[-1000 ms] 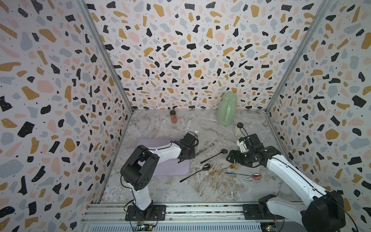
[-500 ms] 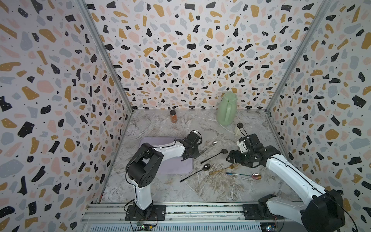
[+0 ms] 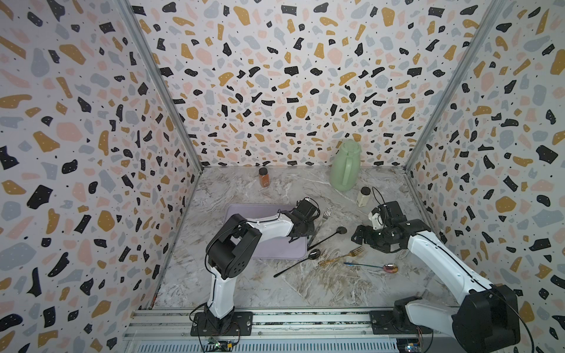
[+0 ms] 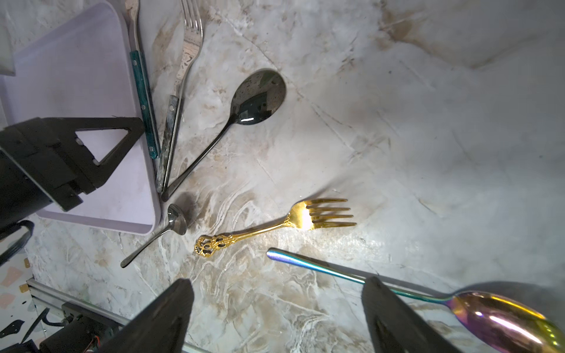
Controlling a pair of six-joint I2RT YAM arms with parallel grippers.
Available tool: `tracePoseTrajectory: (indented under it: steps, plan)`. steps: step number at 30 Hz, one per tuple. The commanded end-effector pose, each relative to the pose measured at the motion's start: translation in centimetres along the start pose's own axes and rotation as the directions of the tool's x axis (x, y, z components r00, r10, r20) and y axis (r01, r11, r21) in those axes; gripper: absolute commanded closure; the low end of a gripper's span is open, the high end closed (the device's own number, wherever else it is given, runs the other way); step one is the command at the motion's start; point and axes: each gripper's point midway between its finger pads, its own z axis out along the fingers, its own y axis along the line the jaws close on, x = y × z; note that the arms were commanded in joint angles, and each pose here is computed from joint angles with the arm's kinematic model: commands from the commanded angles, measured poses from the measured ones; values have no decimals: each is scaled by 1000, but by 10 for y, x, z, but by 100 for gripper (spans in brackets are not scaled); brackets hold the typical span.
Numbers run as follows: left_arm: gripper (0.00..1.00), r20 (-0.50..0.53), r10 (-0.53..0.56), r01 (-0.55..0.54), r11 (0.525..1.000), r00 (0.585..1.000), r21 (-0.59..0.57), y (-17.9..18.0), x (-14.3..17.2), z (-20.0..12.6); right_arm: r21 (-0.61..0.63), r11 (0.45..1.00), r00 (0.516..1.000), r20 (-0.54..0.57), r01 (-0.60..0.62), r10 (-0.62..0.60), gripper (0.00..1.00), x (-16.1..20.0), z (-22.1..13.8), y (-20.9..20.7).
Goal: Set the spoon and fork side by side
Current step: Adjust the tray at the center of the board.
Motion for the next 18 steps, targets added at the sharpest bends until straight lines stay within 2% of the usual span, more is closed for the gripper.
tracePoseTrajectory:
  steps: [1, 18]
  plan:
    - [98, -58, -28, 32, 998, 998, 59, -22, 17, 18, 4, 1000, 1000, 0, 6, -6, 8, -5, -5, -2]
    - [98, -105, -143, 165, 958, 984, 235, -99, 13, 51, 141, 986, 996, -4, -90, 92, 17, -11, 1, -39]
